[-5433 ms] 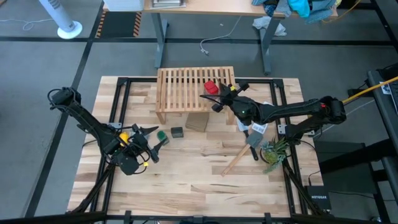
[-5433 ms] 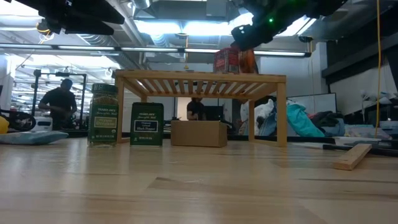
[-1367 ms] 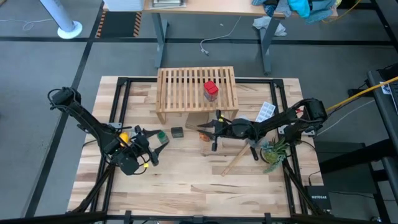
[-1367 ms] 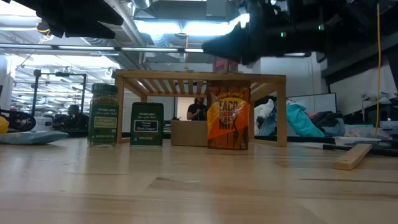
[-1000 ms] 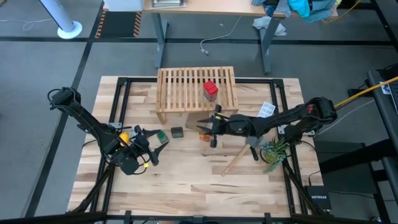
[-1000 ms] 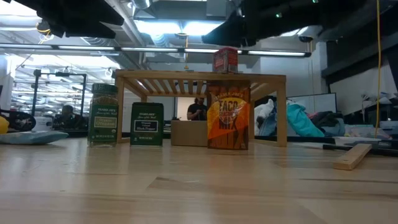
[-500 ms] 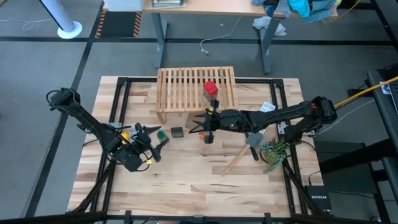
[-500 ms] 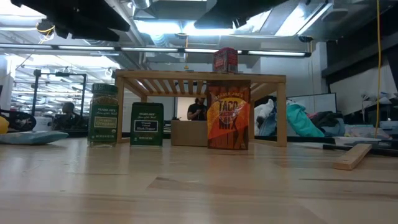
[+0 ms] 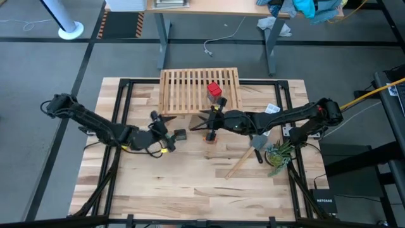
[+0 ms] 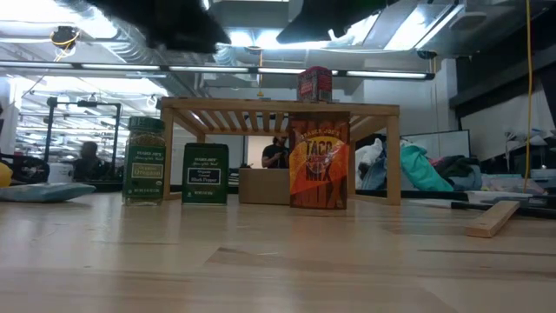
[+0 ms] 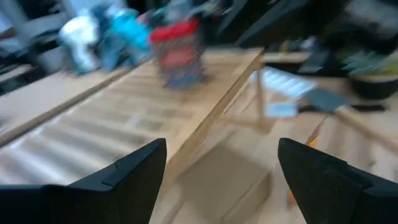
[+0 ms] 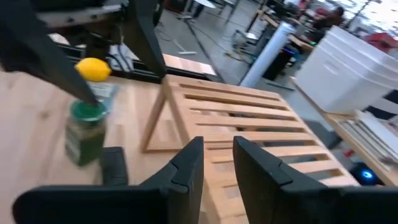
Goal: Shelf spices
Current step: Remove the red seasoning can from the shelf
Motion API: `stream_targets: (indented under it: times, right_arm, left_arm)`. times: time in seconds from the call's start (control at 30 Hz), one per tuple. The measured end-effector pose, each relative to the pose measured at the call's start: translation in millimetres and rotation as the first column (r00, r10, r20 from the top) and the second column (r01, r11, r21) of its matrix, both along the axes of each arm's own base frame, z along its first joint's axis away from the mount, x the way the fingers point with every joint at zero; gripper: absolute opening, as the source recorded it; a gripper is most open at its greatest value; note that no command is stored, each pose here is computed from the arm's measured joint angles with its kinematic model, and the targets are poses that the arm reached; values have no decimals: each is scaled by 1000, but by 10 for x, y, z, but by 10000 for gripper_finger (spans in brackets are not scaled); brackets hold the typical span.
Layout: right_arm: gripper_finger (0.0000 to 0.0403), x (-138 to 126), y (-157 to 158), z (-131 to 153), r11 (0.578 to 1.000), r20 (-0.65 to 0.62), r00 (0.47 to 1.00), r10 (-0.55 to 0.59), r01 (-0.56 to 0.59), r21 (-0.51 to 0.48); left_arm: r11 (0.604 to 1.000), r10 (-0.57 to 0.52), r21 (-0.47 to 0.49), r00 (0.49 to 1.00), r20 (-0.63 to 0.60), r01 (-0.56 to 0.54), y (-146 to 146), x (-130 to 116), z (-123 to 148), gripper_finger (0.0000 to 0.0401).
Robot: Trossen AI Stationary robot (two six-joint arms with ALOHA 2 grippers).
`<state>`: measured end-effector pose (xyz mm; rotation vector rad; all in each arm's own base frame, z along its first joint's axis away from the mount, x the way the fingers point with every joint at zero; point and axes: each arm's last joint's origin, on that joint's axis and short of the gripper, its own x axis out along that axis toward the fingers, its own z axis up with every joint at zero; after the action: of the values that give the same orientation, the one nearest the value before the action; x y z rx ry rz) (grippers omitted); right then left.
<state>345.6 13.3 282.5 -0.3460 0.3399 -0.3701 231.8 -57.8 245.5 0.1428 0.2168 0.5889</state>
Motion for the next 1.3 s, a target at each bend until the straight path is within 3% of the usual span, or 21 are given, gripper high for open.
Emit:
stream_targets:
  times: [0.17,0.27,0.8,1.3]
  right_arm:
    - [92,-1,-3,-1,1000,0,1000,-10,10,-3]
    - [92,-1,-3,0,1000,0,1000,-10,10,-3]
    - [92,10,22,-5,997,-1,997,77,-77,24]
    - [92,2,0,0,1000,2,1000,-4,4,-1]
  left_arm:
    - [979,-192,78,980,52,188,177,118,145,301]
    - [967,-245,87,968,60,239,249,145,162,301]
    - [970,-231,79,972,38,228,306,151,139,301]
    - [967,-225,58,937,-267,248,320,81,-136,301]
